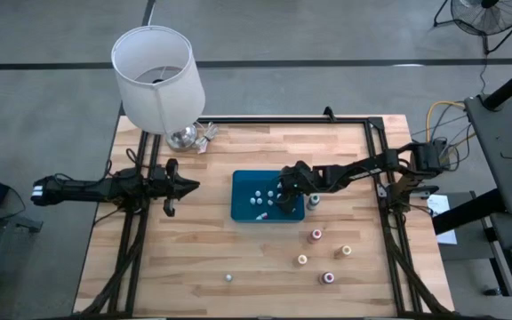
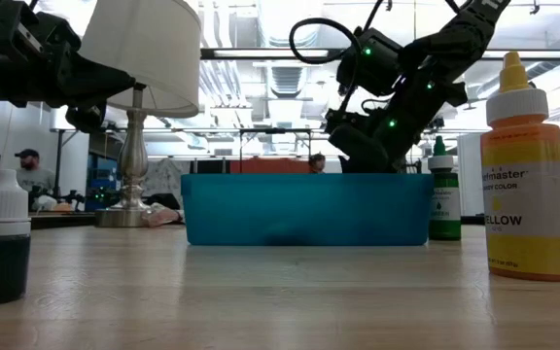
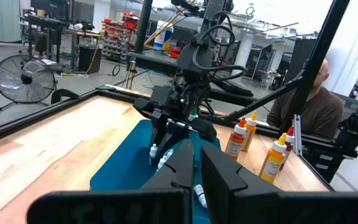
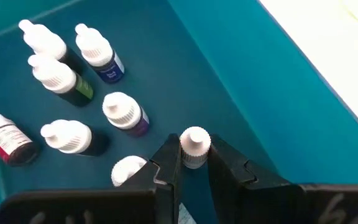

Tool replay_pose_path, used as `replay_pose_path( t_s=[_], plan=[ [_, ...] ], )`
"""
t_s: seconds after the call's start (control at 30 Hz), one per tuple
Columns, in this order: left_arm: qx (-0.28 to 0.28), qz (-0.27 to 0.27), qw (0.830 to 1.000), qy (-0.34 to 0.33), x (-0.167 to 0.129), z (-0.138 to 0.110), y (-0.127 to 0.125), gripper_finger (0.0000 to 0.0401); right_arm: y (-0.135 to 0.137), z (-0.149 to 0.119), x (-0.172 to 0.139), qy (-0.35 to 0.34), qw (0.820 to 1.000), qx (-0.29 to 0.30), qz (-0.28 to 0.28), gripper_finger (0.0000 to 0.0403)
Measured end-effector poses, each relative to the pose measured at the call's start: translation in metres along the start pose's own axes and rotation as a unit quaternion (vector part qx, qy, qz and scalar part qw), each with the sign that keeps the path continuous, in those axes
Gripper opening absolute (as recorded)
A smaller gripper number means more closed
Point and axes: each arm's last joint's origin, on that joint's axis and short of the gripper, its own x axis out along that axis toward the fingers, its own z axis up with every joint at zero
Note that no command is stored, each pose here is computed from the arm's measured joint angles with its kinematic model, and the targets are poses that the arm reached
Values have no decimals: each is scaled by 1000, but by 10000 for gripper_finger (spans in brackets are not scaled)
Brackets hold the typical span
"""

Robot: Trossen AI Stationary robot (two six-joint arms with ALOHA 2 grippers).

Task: Pick & Place food coloring
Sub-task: Put the small black food coloring bottle into the blue bin

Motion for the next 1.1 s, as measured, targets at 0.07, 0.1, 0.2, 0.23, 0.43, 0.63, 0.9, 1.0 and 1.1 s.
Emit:
replay_pose_path(
  t_s=[0.07,0.1,0.2,0.23,0.43,0.63,0.9,1.0,1.1],
  plan=[
    [0,0,1000,0,0,0,0,2,0,1,0,-3,1000,1,1,45],
    [0,0,1000,0,0,0,0,2,-1,1,0,-4,1000,2,1,45],
    [0,0,1000,-1,0,0,0,2,-2,1,2,-2,1000,4,-1,45],
    [0,0,1000,-1,0,0,0,2,-3,1,2,-1,1000,4,-1,45],
    [0,0,1000,-1,0,0,0,2,-3,0,5,1,1000,4,-2,45],
    [0,0,1000,-1,0,0,0,2,-3,0,5,2,1000,4,-2,45],
    [0,0,1000,0,0,0,0,2,-3,0,5,1,1000,4,0,80],
    [0,0,1000,-1,0,0,0,2,-3,-1,6,5,1000,4,1,104],
    [0,0,1000,0,0,0,0,2,-3,-1,6,3,1000,4,1,121]
  ],
)
